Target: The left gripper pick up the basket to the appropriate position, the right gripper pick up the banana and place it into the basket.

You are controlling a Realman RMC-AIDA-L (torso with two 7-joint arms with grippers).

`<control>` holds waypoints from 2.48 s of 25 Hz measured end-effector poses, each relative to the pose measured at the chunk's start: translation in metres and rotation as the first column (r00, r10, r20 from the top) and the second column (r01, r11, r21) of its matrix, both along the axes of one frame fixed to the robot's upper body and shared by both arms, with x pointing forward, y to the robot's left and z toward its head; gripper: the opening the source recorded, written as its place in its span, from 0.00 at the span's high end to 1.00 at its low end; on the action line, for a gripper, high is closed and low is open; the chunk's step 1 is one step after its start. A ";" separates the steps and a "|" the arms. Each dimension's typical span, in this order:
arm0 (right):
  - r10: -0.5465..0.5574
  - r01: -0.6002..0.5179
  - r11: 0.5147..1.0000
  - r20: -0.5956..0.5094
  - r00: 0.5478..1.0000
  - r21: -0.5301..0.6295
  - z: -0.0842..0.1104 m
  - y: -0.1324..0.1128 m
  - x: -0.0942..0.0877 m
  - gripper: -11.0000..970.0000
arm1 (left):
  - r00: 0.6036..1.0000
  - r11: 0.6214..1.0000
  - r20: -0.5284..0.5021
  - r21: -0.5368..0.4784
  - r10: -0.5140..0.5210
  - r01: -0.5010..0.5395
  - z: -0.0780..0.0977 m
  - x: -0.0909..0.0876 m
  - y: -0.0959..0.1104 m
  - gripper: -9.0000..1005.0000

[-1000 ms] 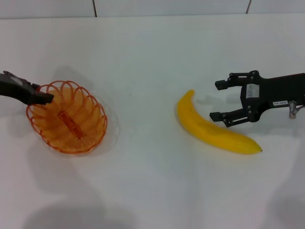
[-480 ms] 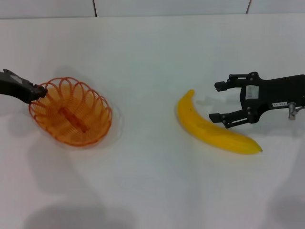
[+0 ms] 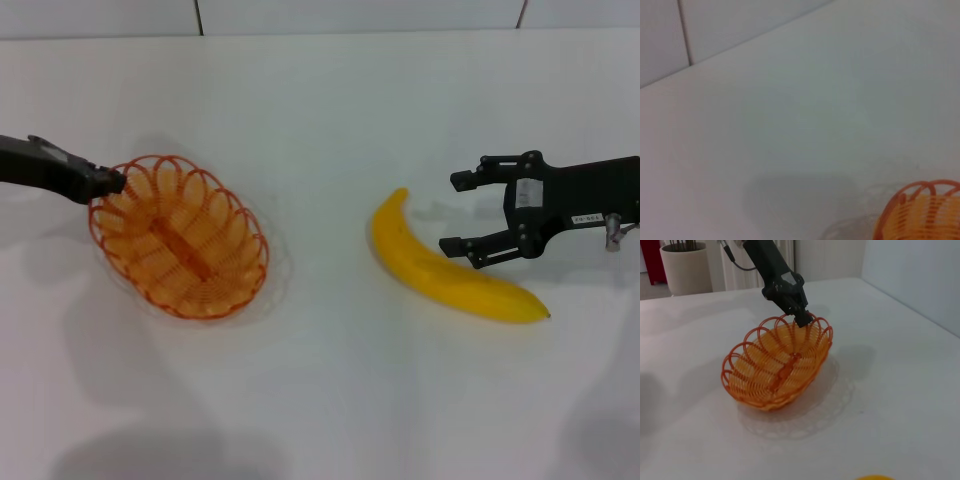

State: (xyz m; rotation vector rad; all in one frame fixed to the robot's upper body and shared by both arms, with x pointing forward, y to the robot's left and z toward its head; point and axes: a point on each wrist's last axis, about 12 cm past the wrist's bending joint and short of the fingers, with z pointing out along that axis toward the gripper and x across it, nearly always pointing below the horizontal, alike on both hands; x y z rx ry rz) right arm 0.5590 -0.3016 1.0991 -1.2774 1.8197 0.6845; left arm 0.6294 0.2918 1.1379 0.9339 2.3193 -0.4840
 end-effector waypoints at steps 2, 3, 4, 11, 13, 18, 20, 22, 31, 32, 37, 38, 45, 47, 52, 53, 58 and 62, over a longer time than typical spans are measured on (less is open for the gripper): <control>0.000 0.000 1.000 0.000 1.000 0.000 0.000 0.000 0.000 0.07 | 1.000 1.000 -0.011 -0.019 0.020 -0.020 0.000 0.000 -0.001 0.93; 0.000 0.000 1.000 0.000 1.000 0.000 0.000 0.000 0.000 0.07 | 0.999 0.999 -0.015 -0.029 0.033 -0.033 0.001 0.000 -0.002 0.93; 0.000 0.000 1.000 0.000 1.000 0.000 0.000 0.000 0.000 0.07 | 0.999 0.998 -0.015 -0.041 0.046 -0.046 0.001 0.001 -0.002 0.93; -0.001 0.001 1.000 0.001 1.000 0.000 0.000 0.000 0.000 0.07 | 0.988 0.976 0.016 -0.162 0.152 -0.148 0.006 0.006 0.001 0.93; 0.000 0.000 1.000 0.001 1.000 0.001 0.000 0.001 0.000 0.07 | 0.985 0.968 0.028 -0.193 0.171 -0.163 0.005 0.006 0.002 0.93; 0.003 -0.003 1.000 0.004 1.000 0.000 0.001 0.002 0.002 0.07 | 0.976 0.945 0.056 -0.267 0.212 -0.190 0.004 0.005 0.006 0.93; 0.005 -0.005 1.000 0.004 1.000 0.000 0.001 0.002 0.002 0.07 | 0.973 0.932 0.058 -0.306 0.221 -0.194 0.002 0.004 0.005 0.93; 0.006 -0.006 1.000 0.000 1.000 0.003 0.002 0.003 0.002 0.07 | 0.971 0.920 0.051 -0.334 0.233 -0.203 0.001 0.004 0.004 0.93; 0.034 -0.034 0.999 -0.018 0.999 -0.008 0.005 0.010 0.006 0.07 | 0.953 0.878 -0.015 -0.386 0.301 -0.283 -0.018 0.004 0.001 0.93; 0.035 -0.035 0.999 -0.025 0.999 -0.009 0.005 0.011 0.006 0.07 | 0.950 0.873 -0.021 -0.388 0.311 -0.294 -0.020 0.004 0.001 0.93; 0.034 -0.034 0.999 -0.036 0.999 -0.014 0.006 0.012 0.007 0.07 | 0.937 0.854 -0.049 -0.398 0.346 -0.336 -0.028 0.004 0.001 0.93; 0.034 -0.034 0.999 -0.037 0.999 -0.013 0.006 0.012 0.007 0.07 | 0.933 0.848 -0.055 -0.401 0.355 -0.347 -0.030 0.004 0.001 0.93; 0.037 -0.037 0.999 -0.035 0.999 -0.013 0.008 0.013 0.008 0.07 | 0.919 0.829 -0.088 -0.405 0.385 -0.386 -0.042 0.003 -0.003 0.93; 0.038 -0.039 0.999 -0.033 0.999 -0.013 0.008 0.013 0.008 0.07 | 0.914 0.826 -0.095 -0.401 0.394 -0.397 -0.045 0.003 -0.006 0.93; 0.037 -0.037 0.999 -0.039 0.999 -0.009 0.008 0.014 0.008 0.07 | 0.907 0.820 -0.116 -0.393 0.405 -0.416 -0.052 0.003 -0.013 0.93; 0.036 -0.036 0.999 -0.041 0.999 -0.008 0.008 0.014 0.008 0.07 | 0.906 0.819 -0.118 -0.392 0.407 -0.419 -0.053 0.003 -0.014 0.93; 0.040 -0.041 0.999 -0.047 0.998 -0.014 0.008 0.015 0.009 0.07 | 0.902 0.813 -0.128 -0.394 0.413 -0.428 -0.056 0.002 -0.018 0.93; 0.045 -0.045 0.999 -0.048 0.998 -0.015 0.008 0.016 0.009 0.07 | 0.892 0.801 -0.134 -0.397 0.432 -0.448 -0.060 0.001 -0.020 0.93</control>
